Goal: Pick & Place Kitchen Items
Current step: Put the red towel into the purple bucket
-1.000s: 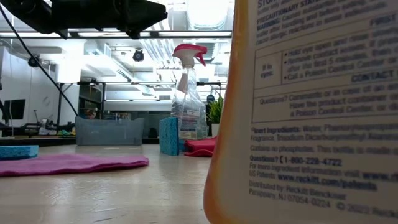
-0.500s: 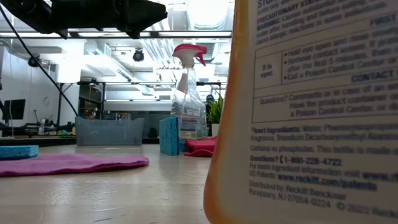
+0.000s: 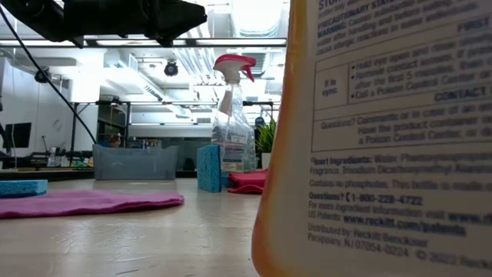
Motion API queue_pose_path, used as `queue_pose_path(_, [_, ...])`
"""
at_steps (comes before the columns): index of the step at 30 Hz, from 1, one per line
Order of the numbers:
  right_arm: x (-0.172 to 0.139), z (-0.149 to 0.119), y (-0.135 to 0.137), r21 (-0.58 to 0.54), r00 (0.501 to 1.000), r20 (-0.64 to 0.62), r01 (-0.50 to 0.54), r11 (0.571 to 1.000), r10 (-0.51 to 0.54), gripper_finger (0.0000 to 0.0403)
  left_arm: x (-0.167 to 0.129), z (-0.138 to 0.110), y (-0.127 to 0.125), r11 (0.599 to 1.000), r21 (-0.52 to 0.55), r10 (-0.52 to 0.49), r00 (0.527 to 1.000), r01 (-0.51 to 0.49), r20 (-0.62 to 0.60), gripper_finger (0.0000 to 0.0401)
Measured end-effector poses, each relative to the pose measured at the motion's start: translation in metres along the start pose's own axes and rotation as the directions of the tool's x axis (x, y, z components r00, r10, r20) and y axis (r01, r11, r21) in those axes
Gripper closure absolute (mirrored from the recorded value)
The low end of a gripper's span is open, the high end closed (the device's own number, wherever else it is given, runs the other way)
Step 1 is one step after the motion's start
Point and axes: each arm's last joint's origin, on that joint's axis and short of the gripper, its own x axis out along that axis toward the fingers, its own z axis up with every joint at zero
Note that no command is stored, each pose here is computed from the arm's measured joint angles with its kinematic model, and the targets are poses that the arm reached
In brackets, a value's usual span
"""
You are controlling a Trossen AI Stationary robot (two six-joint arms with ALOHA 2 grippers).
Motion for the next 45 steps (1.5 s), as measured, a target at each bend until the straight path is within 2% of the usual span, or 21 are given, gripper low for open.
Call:
queue_pose_path(7, [0.015,-0.002,-0.021,-0.014,0.995,-0.032,0.092,0.996,-0.092,0.0122,0.0,0.0,0.0,1.0,0.0,0.0,1.0,0.0,-0.001,0.0245])
queue_pose_path(9, [0.017,-0.002,-0.024,-0.03,0.993,0.006,0.115,0.993,-0.115,0.0093,0.0,0.0,0.0,1.0,-0.002,-0.001,1.0,0.001,-0.003,0.0245])
queue_pose_path(12, [0.016,-0.001,-0.03,-0.03,0.985,0.14,0.111,0.993,-0.106,0.0074,0.0,0.0,0.0,1.0,-0.003,-0.001,1.0,0.001,-0.003,0.0245])
queue_pose_path(16, [0.012,-0.012,-0.037,-0.046,0.937,0.337,0.112,0.993,-0.09,0.008,0.0,-0.001,0.0,1.0,-0.014,-0.002,1.0,0.002,-0.006,0.0245])
queue_pose_path(20, [0.005,-0.04,-0.053,-0.018,0.869,0.481,0.144,0.989,-0.118,0.0111,0.0,-0.001,0.0,1.0,-0.022,-0.003,1.0,0.002,-0.008,0.0245])
queue_pose_path(25, [-0.003,-0.076,-0.079,0.073,0.784,0.584,0.205,0.976,-0.209,0.0158,0.001,-0.003,-0.001,0.998,-0.054,-0.013,0.999,0.01,-0.053,0.0245])
queue_pose_path(28, [-0.009,-0.095,-0.091,0.135,0.752,0.606,0.222,0.966,-0.258,0.018,0.004,0.0,0.0,0.996,-0.094,-0.012,0.992,0.0,-0.128,0.0245])
queue_pose_path(31, [-0.013,-0.109,-0.095,0.162,0.735,0.619,0.226,0.96,-0.278,0.0195,0.012,0.003,0.002,0.991,-0.134,-0.033,0.967,-0.001,-0.251,0.0245])
queue_pose_path(36, [-0.018,-0.122,-0.097,0.179,0.714,0.638,0.224,0.958,-0.286,0.0211,0.028,0.009,0.005,0.995,-0.099,-0.016,0.905,-0.028,-0.425,0.0245])
queue_pose_path(41, [-0.019,-0.124,-0.098,0.172,0.716,0.637,0.23,0.958,-0.286,0.0216,0.044,0.011,0.006,0.999,-0.035,-0.013,0.865,-0.005,-0.501,0.0241])
queue_pose_path(45, [-0.015,-0.126,-0.097,0.164,0.741,0.594,0.271,0.949,-0.314,0.0216,0.058,0.014,0.007,1.0,-0.029,-0.024,0.849,0.01,-0.528,0.0218])
